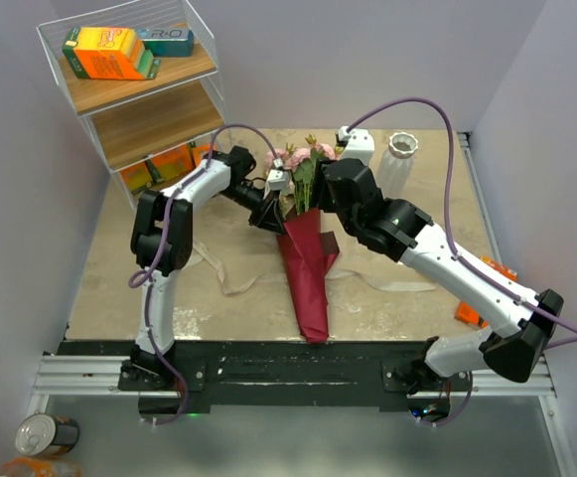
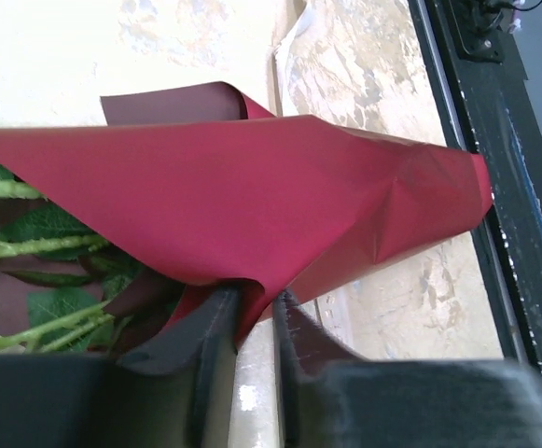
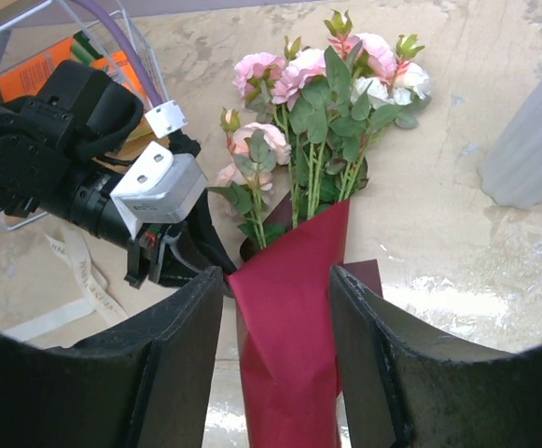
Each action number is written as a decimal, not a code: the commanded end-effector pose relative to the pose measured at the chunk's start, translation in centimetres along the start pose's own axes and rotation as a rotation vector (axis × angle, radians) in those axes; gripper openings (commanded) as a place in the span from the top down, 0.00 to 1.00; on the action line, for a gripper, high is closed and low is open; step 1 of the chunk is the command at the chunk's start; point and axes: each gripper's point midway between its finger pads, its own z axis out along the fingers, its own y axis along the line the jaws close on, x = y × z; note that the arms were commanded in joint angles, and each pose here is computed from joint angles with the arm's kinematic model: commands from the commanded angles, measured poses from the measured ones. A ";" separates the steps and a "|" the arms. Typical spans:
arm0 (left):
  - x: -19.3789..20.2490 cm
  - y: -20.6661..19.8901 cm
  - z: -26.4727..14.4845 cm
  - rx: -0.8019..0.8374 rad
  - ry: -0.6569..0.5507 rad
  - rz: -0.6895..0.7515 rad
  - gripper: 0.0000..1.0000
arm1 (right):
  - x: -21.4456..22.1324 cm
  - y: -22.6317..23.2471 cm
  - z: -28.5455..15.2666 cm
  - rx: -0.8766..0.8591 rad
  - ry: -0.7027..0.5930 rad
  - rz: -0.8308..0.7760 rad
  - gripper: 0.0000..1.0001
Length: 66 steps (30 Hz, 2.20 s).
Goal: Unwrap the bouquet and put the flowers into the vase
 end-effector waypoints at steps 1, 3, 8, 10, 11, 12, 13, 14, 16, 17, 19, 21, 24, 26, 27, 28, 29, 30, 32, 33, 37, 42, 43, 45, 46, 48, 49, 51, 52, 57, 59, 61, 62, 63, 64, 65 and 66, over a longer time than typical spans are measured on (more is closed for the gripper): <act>-0.9 0.0 -0.5 -0.009 0.019 0.033 0.94 | -1.6 1.0 -0.8 -0.060 -0.033 0.050 0.48; -2.1 0.2 -1.0 -0.031 0.022 0.043 1.00 | -1.5 1.2 -0.7 -0.070 -0.029 0.052 0.48; -6.1 0.6 -3.0 -0.113 0.036 0.085 1.00 | -2.2 1.5 -1.1 -0.084 -0.040 0.062 0.49; -7.6 0.3 -3.9 -0.151 0.038 0.094 1.00 | -2.7 1.5 -1.4 -0.092 -0.049 0.069 0.49; -8.6 0.4 -4.3 -0.173 0.033 0.115 1.00 | -2.7 1.5 -1.4 -0.092 -0.050 0.068 0.49; -9.4 0.1 -4.8 -0.190 0.028 0.128 1.00 | -2.9 1.4 -1.7 -0.094 -0.054 0.071 0.50; -9.8 -0.2 -5.0 -0.206 0.028 0.107 0.96 | -2.8 1.3 -1.6 -0.090 -0.055 0.072 0.50; -10.5 -0.3 -5.3 -0.221 0.022 0.118 0.88 | -2.9 1.2 -1.7 -0.089 -0.057 0.072 0.49; -11.6 -1.4 -5.7 -0.233 0.005 0.107 0.50 | -2.6 0.9 -1.8 -0.082 -0.057 0.071 0.49; -11.7 -1.6 -5.4 -0.234 0.004 0.098 0.43 | -2.6 0.7 -1.9 -0.075 -0.060 0.069 0.48; -12.0 -2.5 -5.3 -0.241 0.005 0.084 0.16 | -2.2 0.2 -1.8 -0.060 -0.057 0.064 0.46; -11.3 -3.3 -4.7 -0.228 0.014 0.068 0.08 | -2.2 -0.2 -1.9 -0.045 -0.062 0.066 0.44; -9.6 -3.1 -4.4 -0.239 0.034 0.018 0.01 | -1.9 -0.7 -1.9 -0.030 -0.063 0.065 0.42; -8.2 -2.4 -4.8 -0.274 0.069 0.002 0.01 | -1.6 -0.9 -2.0 -0.027 -0.059 0.060 0.42; -7.9 -2.1 -5.2 -0.293 0.069 0.003 0.01 | -1.5 -1.0 -2.0 -0.025 -0.058 0.056 0.42; -7.8 -1.1 -6.3 -0.330 0.054 0.009 0.01 | -1.5 -1.1 -2.0 -0.023 -0.058 0.055 0.42; -7.6 -0.5 -6.9 -0.347 0.045 0.008 0.01 | -1.4 -1.1 -2.1 -0.022 -0.057 0.053 0.41; -7.4 0.3 -7.5 -0.366 0.037 0.002 0.01 | -1.4 -1.1 -2.1 -0.024 -0.057 0.051 0.41; -7.4 2.1 -9.4 -0.396 -0.001 -0.001 0.01 | -1.4 -1.0 -2.1 -0.030 -0.059 0.050 0.41; -7.4 2.5 -9.9 -0.394 -0.011 0.001 0.01 | -1.4 -1.0 -2.2 -0.035 -0.058 0.049 0.41; -7.5 2.8 -10.6 -0.328 -0.055 0.055 0.01 | -1.3 -0.6 -2.2 -0.059 -0.050 0.048 0.42; -6.7 2.3 -9.3 -0.255 -0.083 0.095 0.01 | -1.0 -0.2 -2.1 -0.075 -0.044 0.050 0.42; -6.5 2.2 -9.2 -0.243 -0.081 0.109 0.01 | -1.0 -0.3 -2.1 -0.074 -0.044 0.049 0.42; -5.8 2.4 -8.9 -0.228 -0.078 0.104 0.01 | -0.9 -0.3 -2.1 -0.075 -0.041 0.046 0.42; -5.6 2.6 -8.8 -0.226 -0.077 0.104 0.01 | -1.0 -0.3 -2.2 -0.080 -0.044 0.049 0.42; -4.9 3.1 -8.4 -0.217 -0.075 0.089 0.01 | -0.9 -0.3 -2.3 -0.088 -0.043 0.049 0.43; -4.7 3.3 -8.3 -0.217 -0.074 0.088 0.01 | -0.9 -0.3 -2.4 -0.090 -0.044 0.049 0.43; -4.2 3.7 -8.0 -0.213 -0.071 0.075 0.01 | -0.9 -0.3 -2.5 -0.096 -0.045 0.050 0.43; -4.0 4.0 -7.9 -0.216 -0.071 0.071 0.01 | -0.8 -0.3 -2.6 -0.098 -0.043 0.053 0.44; -3.8 4.2 -7.6 -0.210 -0.068 0.066 0.11 | -0.8 -0.3 -2.9 -0.111 -0.044 0.057 0.45; -4.0 3.7 -7.3 -0.199 -0.056 0.082 0.24 | -0.9 -0.4 -3.0 -0.108 -0.047 0.059 0.45; -4.2 3.1 -7.1 -0.191 -0.040 0.087 0.33 | -0.8 -0.5 -2.9 -0.102 -0.047 0.060 0.46; -4.4 2.9 -7.1 -0.189 -0.035 0.098 0.44 | -0.9 -0.6 -3.0 -0.102 -0.050 0.063 0.46; -4.6 2.6 -7.1 -0.186 -0.030 0.102 0.51 | -0.9 -0.5 -3.0 -0.102 -0.049 0.062 0.46; -4.6 2.2 -7.0 -0.178 -0.022 0.105 0.59 | -1.0 -0.6 -3.0 -0.101 -0.051 0.064 0.46; -4.8 1.9 -7.0 -0.176 -0.019 0.114 0.74 | -0.9 -0.6 -3.0 -0.099 -0.050 0.065 0.46; -4.9 1.7 -7.0 -0.175 -0.015 0.119 0.81 | -0.9 -0.7 -3.0 -0.098 -0.049 0.064 0.46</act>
